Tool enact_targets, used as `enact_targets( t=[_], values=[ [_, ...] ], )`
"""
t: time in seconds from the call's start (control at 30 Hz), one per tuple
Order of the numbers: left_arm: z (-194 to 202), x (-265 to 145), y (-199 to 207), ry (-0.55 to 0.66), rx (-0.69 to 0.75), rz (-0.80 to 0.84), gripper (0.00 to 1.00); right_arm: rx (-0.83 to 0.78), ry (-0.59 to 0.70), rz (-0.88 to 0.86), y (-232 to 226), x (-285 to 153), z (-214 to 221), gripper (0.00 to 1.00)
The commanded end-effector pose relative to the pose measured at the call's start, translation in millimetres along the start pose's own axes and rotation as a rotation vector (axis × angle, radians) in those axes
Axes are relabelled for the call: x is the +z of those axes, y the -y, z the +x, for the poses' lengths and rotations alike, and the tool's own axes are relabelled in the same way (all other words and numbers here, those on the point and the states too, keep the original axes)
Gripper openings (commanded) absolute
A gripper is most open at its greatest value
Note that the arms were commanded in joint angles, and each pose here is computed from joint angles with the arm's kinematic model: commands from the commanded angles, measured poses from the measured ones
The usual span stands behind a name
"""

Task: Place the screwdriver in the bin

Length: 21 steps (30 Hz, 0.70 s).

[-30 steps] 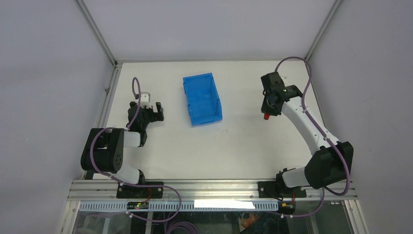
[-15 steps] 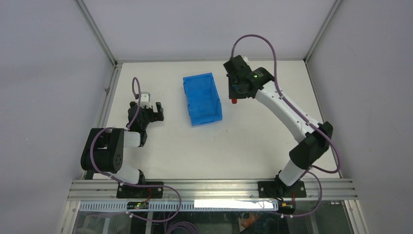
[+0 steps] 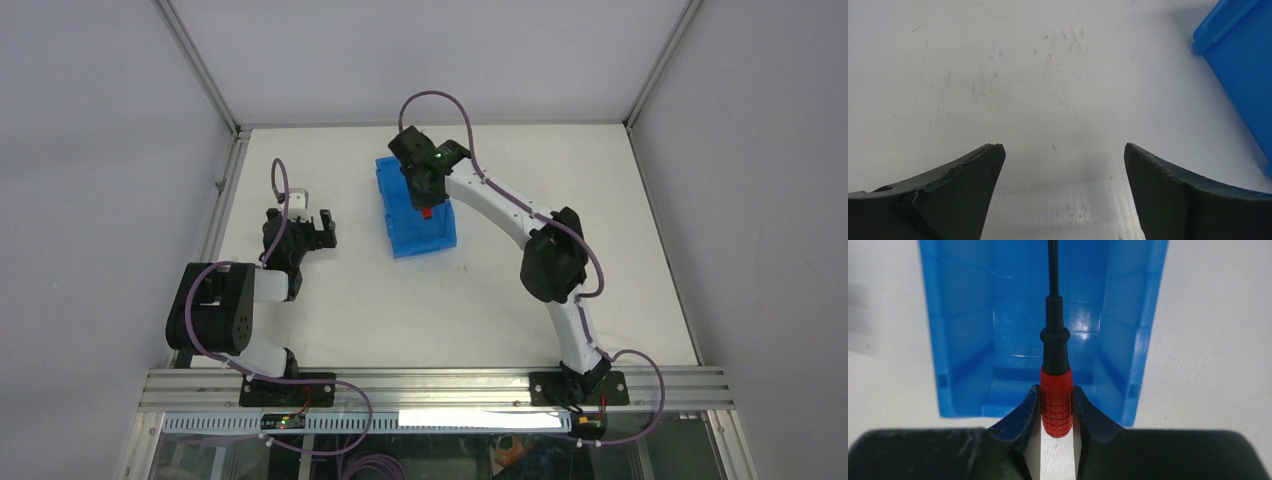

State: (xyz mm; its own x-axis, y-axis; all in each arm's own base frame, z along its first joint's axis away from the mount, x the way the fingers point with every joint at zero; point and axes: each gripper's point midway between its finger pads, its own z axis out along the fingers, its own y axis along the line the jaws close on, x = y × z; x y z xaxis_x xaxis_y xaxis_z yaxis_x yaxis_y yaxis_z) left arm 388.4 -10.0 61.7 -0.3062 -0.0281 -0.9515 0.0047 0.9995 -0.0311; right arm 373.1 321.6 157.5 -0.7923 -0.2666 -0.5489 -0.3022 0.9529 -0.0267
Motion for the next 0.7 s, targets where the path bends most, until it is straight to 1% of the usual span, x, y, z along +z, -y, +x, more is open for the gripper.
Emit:
enact_targets(
  t=[0.0, 0.17, 0.27, 0.3, 0.37, 0.43, 0.47, 0.5, 0.57, 0.67],
  values=[
    [-17.2, -0.3, 5.5, 0.056, -0.019, 0.013, 0.99, -0.022, -0.009, -0.012, -11.1, 20.4, -0.6, 0.0],
    [-17.2, -0.3, 5.5, 0.056, -0.019, 0.013, 0.99, 0.005, -0.058, -0.014, -16.4, 48.4, 21.3, 0.0],
    [-17.2, -0.3, 4.9, 0.056, -0.019, 0.012, 0.99, 0.017, -0.085, -0.014, -17.8, 60.5, 34.6, 0.05],
    [-17.1, -0.3, 5.1, 0.055, -0.019, 0.012, 0.99, 0.02, -0.09, -0.013, -17.9, 62.6, 37.2, 0.08],
    [-17.2, -0.3, 5.6, 0.056, -0.019, 0.014, 0.99, 0.026, -0.104, -0.01, -17.4, 66.3, 43.4, 0.19],
    [-17.1, -0.3, 5.1, 0.055, -0.019, 0.012, 0.99, 0.032, -0.108, -0.011, -17.5, 67.7, 45.6, 0.33],
    [-17.0, -0.3, 5.5, 0.055, -0.019, 0.013, 0.99, 0.033, -0.107, -0.014, -18.1, 66.9, 45.4, 0.37],
    [-17.3, -0.3, 5.1, 0.056, -0.019, 0.012, 0.99, 0.035, -0.104, -0.02, -19.6, 65.6, 44.4, 0.4],
    [-17.2, -0.3, 5.1, 0.055, -0.019, 0.012, 0.99, 0.03, -0.089, -0.045, -23.9, 59.0, 38.4, 0.42],
    [-17.6, -0.3, 5.4, 0.057, -0.019, 0.013, 0.99, 0.029, -0.037, -0.079, -29.0, 44.5, 22.8, 0.49]
  ],
)
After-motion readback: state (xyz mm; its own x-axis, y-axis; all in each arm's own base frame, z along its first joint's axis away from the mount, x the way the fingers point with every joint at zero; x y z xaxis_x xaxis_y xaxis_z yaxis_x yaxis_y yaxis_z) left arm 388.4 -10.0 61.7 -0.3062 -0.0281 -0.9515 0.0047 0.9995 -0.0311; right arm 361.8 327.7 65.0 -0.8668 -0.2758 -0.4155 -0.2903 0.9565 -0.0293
